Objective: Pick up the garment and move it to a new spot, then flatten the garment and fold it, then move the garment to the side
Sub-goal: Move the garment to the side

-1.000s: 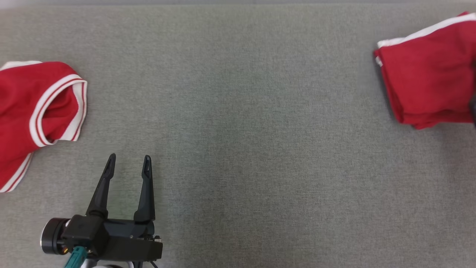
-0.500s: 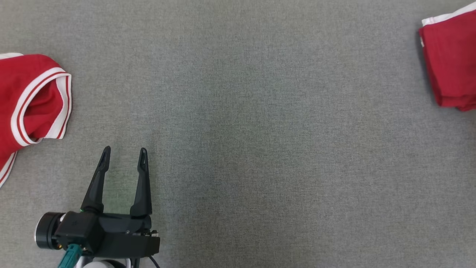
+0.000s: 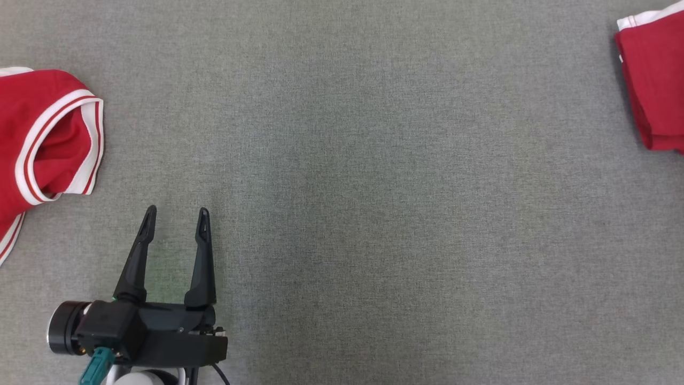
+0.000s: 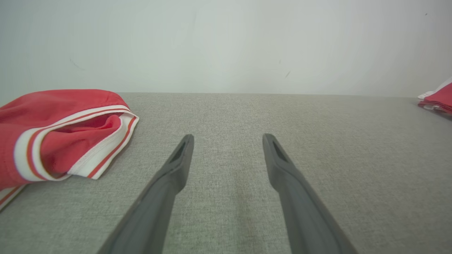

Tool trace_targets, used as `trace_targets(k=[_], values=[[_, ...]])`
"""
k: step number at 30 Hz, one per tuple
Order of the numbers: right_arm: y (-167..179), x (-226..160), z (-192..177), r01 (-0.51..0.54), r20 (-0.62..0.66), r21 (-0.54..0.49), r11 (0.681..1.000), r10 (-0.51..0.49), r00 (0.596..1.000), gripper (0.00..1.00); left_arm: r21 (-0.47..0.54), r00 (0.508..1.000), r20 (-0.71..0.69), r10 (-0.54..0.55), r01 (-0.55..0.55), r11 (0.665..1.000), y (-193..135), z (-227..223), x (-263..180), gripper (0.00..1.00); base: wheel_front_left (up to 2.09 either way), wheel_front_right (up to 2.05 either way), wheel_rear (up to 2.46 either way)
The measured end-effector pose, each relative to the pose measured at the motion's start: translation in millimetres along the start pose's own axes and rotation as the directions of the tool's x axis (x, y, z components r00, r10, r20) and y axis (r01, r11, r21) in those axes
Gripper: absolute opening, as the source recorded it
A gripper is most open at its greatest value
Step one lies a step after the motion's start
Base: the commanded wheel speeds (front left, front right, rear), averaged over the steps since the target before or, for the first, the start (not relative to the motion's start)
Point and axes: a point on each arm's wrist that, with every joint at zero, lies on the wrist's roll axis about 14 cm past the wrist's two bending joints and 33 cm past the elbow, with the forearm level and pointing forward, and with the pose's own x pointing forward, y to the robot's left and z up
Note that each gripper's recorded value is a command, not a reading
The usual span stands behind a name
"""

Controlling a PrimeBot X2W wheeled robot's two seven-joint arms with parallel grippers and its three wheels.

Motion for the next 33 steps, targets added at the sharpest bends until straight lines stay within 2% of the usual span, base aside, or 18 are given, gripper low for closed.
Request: trace_targets(k=[5,9,13,15,18,25,29,33], values=[[-6,-7,-3,0.016,-0.012,0.001,1.0,-0.016,1.0,1.0,0.0,1.0,0.006,0.007,-0.007,1.0,2,4,-2,1.0,0.0,0.0,0.0],[-10,-15,8,0.026,0.038,0.023,0.999,-0.027,0.999,1.0,-0.002,1.0,0.016,0.013,-0.013,1.0,3,9,-5,1.0,0.0,0.0,0.0],[-2,-25,30,0.008,0.153,0.111,0.994,-0.025,0.988,1.0,-0.011,1.0,0.013,0.025,-0.025,1.0,4,11,-14,1.0,0.0,0.0,0.0],[1,-34,46,-0.008,0.243,0.165,0.986,-0.033,0.969,1.0,-0.013,0.999,0.012,0.03,-0.03,0.999,4,13,-21,1.0,0.0,0.0,0.0],[7,-49,58,-0.025,0.331,0.196,0.98,-0.042,0.943,1.0,-0.018,0.999,0.003,0.042,-0.042,0.999,5,13,-32,1.0,0.0,0.0,0.0],[17,-89,83,-0.096,0.478,0.348,0.932,-0.088,0.874,1.0,-0.014,0.998,0.005,0.063,-0.063,0.998,9,20,-57,1.0,0.0,0.0,0.0],[12,-118,96,-0.134,0.562,0.435,0.891,-0.152,0.813,1.0,-0.017,0.997,0.023,0.071,-0.07,0.997,10,27,-67,1.0,0.0,0.0,0.0],[40,-138,87,-0.185,0.595,0.48,0.858,-0.163,0.787,1.0,-0.017,0.997,0.035,0.069,-0.068,0.998,8,33,-77,1.0,0.0,0.0,0.0]])
